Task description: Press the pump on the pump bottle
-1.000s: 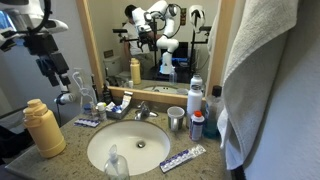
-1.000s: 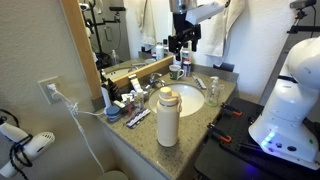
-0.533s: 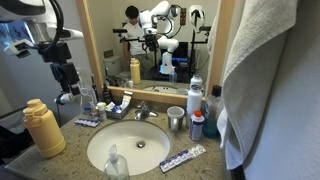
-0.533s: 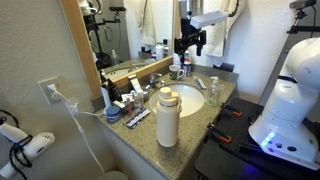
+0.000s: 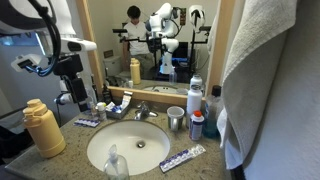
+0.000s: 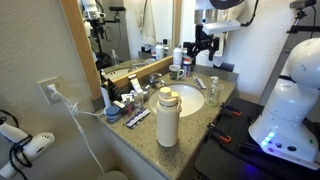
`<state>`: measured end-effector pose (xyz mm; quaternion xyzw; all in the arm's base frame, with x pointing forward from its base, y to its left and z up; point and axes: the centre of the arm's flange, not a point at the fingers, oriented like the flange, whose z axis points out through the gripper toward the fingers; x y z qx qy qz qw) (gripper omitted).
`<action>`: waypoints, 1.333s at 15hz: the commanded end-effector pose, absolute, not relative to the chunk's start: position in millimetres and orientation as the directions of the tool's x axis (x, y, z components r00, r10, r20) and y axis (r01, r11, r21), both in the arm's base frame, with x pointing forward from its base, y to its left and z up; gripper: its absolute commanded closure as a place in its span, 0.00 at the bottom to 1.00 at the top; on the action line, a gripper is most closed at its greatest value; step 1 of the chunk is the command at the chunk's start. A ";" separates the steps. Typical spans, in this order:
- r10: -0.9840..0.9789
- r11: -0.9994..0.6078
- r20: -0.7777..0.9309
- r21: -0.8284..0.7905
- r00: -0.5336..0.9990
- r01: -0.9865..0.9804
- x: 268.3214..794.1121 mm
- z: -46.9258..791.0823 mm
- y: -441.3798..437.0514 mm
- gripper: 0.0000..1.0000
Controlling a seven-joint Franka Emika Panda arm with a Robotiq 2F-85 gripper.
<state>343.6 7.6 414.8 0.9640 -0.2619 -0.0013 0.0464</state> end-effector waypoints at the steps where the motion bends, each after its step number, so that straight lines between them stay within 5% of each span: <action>1: -0.584 -0.808 0.047 0.057 0.810 -0.586 322.2 409.3 -19.4 0.00; 20: -0.805 -0.592 0.038 0.011 0.592 -0.806 325.7 396.7 -102.6 0.00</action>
